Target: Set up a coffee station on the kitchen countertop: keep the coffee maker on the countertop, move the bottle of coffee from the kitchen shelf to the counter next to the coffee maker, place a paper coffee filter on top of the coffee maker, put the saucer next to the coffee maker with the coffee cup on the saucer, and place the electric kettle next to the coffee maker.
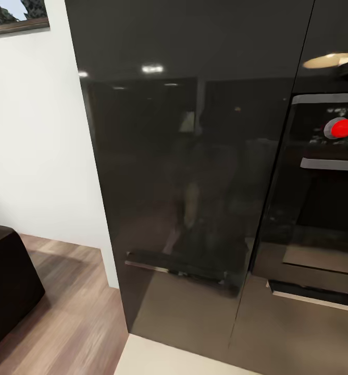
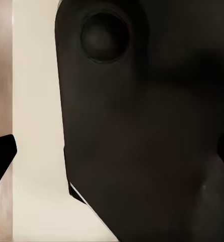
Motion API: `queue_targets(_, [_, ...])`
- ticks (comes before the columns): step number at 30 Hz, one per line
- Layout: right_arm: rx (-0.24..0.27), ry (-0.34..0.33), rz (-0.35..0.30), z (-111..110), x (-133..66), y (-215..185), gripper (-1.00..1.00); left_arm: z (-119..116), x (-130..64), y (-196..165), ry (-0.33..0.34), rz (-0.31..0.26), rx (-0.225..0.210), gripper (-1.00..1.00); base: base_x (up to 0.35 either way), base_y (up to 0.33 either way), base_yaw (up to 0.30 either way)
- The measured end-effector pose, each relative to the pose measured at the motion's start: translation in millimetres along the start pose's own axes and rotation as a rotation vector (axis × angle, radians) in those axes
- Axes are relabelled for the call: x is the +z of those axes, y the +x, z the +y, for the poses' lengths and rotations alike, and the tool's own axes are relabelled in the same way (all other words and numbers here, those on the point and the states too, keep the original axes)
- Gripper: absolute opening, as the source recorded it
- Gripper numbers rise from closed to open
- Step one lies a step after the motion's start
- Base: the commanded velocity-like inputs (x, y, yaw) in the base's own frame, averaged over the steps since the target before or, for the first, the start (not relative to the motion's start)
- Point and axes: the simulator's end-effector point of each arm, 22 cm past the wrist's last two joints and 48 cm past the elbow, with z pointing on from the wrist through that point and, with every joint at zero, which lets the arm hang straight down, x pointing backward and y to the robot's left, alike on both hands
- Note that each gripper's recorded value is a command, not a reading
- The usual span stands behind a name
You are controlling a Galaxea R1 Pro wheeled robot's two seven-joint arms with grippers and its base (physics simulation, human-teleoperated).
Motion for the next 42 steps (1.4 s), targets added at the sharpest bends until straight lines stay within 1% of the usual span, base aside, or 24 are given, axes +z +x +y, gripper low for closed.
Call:
queue_targets(1, [0.000,-0.001,-0.014,3.3,-0.1,-6.5,1.00,5.6,-0.1,-8.1,-0.011,-0.016,-0.011,1.00,0.000,0.000,0.000])
queue_targets(2, [0.003,-0.010,-0.026,8.6,-0.2,-11.2,1.00,8.6,-0.1,-7.1,-0.018,-0.019,-0.016,1.00,0.000,0.000,0.000])
queue_targets(4, [0.005,-0.023,-0.043,17.8,-0.5,-18.1,1.00,8.3,-0.2,-7.7,-0.023,-0.027,-0.009,1.00,0.000,0.000,0.000])
queue_targets(7, [0.007,-0.042,-0.073,31.3,-1.6,-31.6,1.00,5.5,-0.1,-9.1,-0.010,-0.020,0.004,1.00,0.000,0.000,0.000])
queue_targets(10, [0.008,-0.057,-0.101,44.3,-3.0,-42.9,1.00,17.0,-0.3,-8.8,-0.024,-0.011,0.003,1.00,0.000,0.000,0.000])
queue_targets(13, [0.011,-0.074,-0.119,57.3,-4.6,-51.4,1.00,30.2,-0.7,-11.7,-0.040,-0.025,-0.004,1.00,0.000,0.000,-0.003])
queue_targets(16, [0.013,-0.091,-0.136,70.5,-6.6,-59.6,1.00,42.8,-1.4,-13.1,-0.056,-0.038,-0.003,1.00,0.000,0.000,-0.198])
queue_targets(17, [0.014,-0.097,-0.142,74.7,-7.3,-62.2,1.00,42.9,-1.4,-14.4,-0.057,-0.043,-0.003,1.00,0.000,0.000,-0.256])
queue_targets(22, [0.014,-0.096,-0.157,74.4,-8.2,-69.3,1.00,42.5,-1.8,-21.5,-0.055,-0.072,0.006,1.00,0.000,0.000,-0.283])
queue_targets(27, [0.015,-0.093,-0.159,72.3,-8.1,-69.6,1.00,40.9,-1.9,-24.3,-0.053,-0.082,0.006,1.00,0.000,-0.026,-0.294])
queue_targets(34, [0.016,-0.091,-0.159,70.7,-7.9,-69.6,1.00,38.3,-2.9,-34.9,-0.050,-0.129,0.007,1.00,0.000,-0.243,-0.299])
queue_targets(42, [0.015,-0.093,-0.159,71.7,-8.0,-69.7,1.00,36.3,-3.0,-36.1,-0.048,-0.137,0.005,1.00,0.000,-0.271,-0.300])
